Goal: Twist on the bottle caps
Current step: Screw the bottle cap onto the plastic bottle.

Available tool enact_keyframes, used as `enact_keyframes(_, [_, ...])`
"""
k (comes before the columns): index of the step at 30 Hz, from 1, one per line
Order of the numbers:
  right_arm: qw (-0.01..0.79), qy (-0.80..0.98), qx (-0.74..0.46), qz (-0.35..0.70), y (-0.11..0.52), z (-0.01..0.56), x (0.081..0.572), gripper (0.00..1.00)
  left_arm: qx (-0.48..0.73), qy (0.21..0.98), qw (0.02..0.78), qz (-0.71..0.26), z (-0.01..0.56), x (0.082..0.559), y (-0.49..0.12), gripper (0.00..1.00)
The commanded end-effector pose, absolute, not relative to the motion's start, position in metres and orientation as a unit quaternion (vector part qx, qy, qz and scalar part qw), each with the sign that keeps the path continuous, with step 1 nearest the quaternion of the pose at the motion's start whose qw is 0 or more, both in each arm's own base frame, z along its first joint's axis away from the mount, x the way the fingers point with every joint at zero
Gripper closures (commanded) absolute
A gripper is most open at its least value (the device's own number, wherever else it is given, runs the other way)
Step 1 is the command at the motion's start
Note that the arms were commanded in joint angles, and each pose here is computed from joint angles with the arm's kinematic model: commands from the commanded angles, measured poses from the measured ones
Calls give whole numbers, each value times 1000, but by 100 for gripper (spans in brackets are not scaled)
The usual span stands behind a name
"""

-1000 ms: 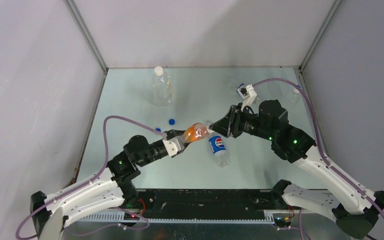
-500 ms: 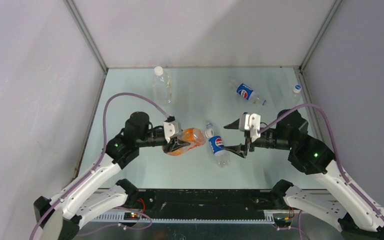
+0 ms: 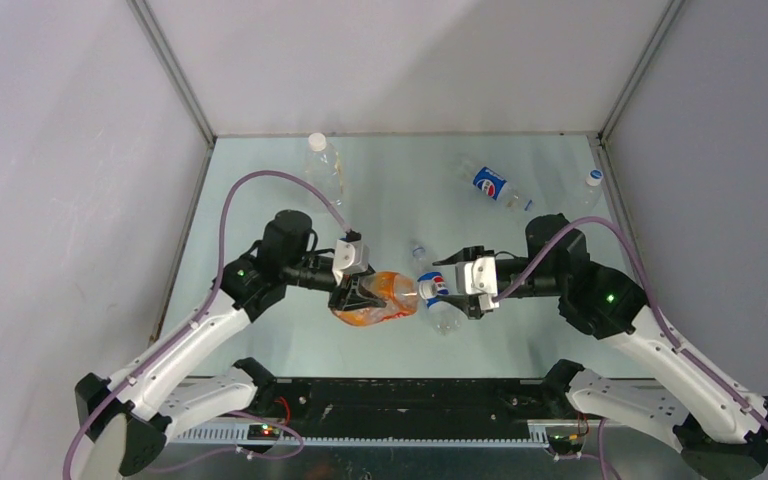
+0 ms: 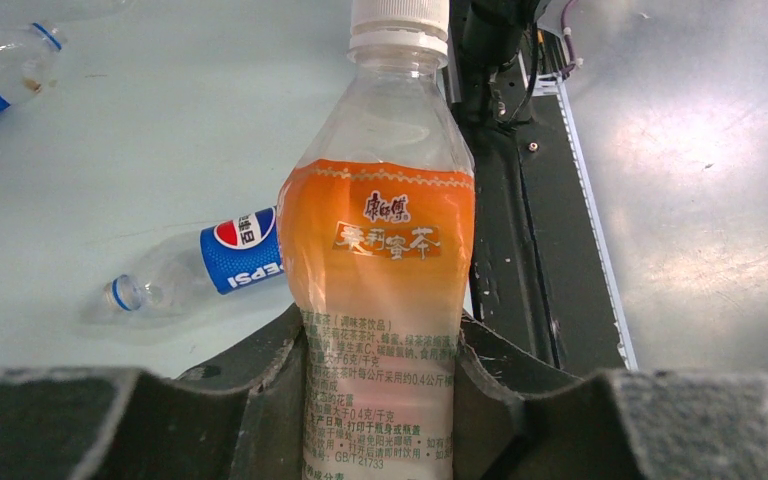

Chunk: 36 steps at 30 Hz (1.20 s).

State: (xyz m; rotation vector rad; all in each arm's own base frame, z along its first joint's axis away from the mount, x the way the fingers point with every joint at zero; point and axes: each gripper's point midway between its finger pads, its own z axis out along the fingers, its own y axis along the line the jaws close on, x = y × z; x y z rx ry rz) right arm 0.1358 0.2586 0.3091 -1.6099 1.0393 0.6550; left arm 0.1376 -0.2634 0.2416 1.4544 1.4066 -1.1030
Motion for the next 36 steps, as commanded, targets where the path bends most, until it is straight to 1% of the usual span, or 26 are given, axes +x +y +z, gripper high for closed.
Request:
enact_keyframes(1, [524,411,-693,276,262,307,130,45,589,519,427,-449,269,136,-268,100])
enact_keyframes(11, [504,416,-701,286,261,298,125,49,589,512,430,-454,274,138,-272,100])
enact_keyframes(20, [504,419,-695,297,268,299,127,59,585,514,429,-457,275,140,-274,100])
enact_keyframes(22, [501,424,-692,302,269,298,127,65,585,516,430,-455,275,141,-274,100])
enact_keyframes(25, [492,448,-677,314,272,296,129,82,582,522,439,-444,275,145,-273,100])
enact_keyframes(26, [485,469,-665,321,272,294,130,84,580,523,444,-438,276,147,-272,100])
enact_keyframes(27, [479,480,-659,325,273,291,132,89,576,529,457,-423,275,153,-271,100])
enact_keyframes(30, [446,553,-606,357,276,284,134,98,567,529,509,-374,281,167,-269,100])
enact_keyframes(31, [439,577,-587,360,277,280,138,100,559,537,527,-347,279,172,-266,100])
enact_keyframes(34, [396,677,-479,394,281,275,144,100,551,524,581,-289,282,179,-264,100])
enact_keyframes(35, [376,726,-410,404,282,273,151,100,536,530,604,-257,288,187,-257,100])
enact_keyframes(36, [365,749,-371,410,282,272,155,100,543,517,615,-245,286,184,-260,100])
